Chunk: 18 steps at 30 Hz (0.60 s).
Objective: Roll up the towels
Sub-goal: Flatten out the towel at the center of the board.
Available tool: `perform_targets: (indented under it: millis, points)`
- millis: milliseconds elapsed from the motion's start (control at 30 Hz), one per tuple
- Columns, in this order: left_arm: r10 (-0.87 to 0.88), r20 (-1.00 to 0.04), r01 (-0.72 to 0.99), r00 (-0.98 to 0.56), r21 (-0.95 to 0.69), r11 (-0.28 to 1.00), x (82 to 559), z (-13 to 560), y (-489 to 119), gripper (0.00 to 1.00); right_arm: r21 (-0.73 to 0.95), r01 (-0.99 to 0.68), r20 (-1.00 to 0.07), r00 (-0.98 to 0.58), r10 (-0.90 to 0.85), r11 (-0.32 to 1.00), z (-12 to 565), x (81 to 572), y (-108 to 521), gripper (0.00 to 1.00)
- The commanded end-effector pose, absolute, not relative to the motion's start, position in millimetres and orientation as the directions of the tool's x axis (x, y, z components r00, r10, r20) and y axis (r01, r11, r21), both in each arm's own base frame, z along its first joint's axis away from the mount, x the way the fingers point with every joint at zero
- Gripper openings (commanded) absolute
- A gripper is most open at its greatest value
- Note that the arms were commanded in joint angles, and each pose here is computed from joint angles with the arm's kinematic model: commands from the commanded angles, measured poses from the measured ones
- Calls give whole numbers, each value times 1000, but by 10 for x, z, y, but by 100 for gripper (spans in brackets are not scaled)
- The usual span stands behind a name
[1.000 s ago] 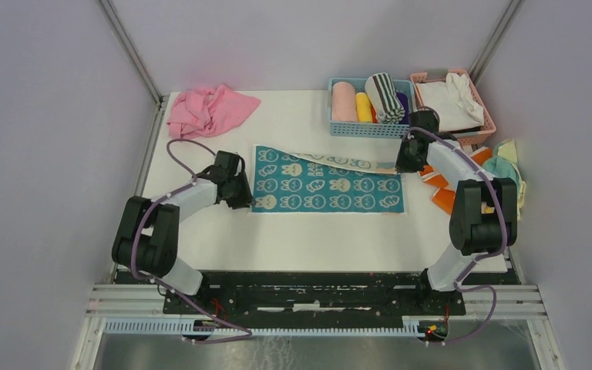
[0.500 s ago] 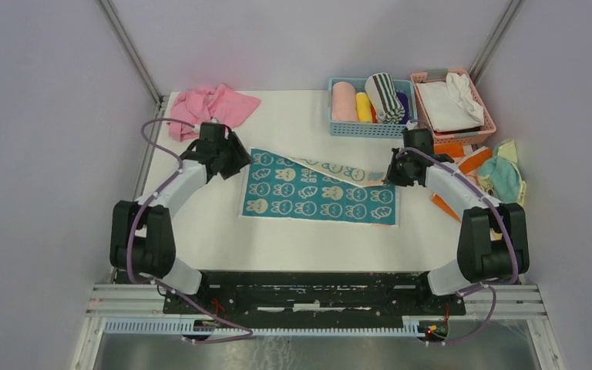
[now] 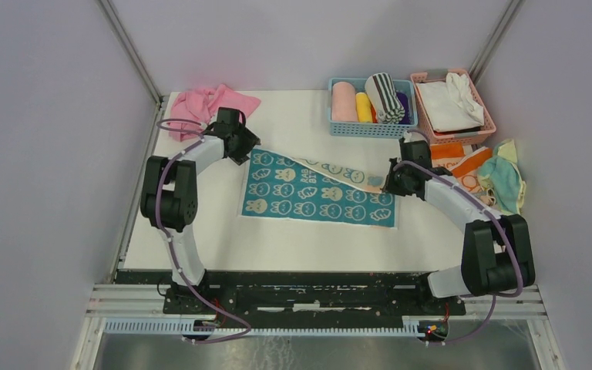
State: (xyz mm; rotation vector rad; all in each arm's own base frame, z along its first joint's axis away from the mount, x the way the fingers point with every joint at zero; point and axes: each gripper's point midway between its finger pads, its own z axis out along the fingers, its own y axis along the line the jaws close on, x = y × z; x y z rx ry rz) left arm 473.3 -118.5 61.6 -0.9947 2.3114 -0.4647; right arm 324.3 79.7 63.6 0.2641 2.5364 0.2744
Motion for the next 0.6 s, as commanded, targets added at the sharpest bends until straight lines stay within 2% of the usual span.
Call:
perform_targets:
  millis: [0,200,567]
  points:
    - [-815,-371,-598,-445,-553,580,5023,743,-1116,67,248,129,-618,-742,260,960,866,3311,734,0]
    - [-826,-366,-616,-430,-550,564,5121,687,-1119,65,269,122,-647,-711,273,955,919,3243,732,1]
    - [-824,-348,-636,-447,-524,566,5105,525,-1126,55,297,108,-688,-665,291,949,1079,3273,744,1]
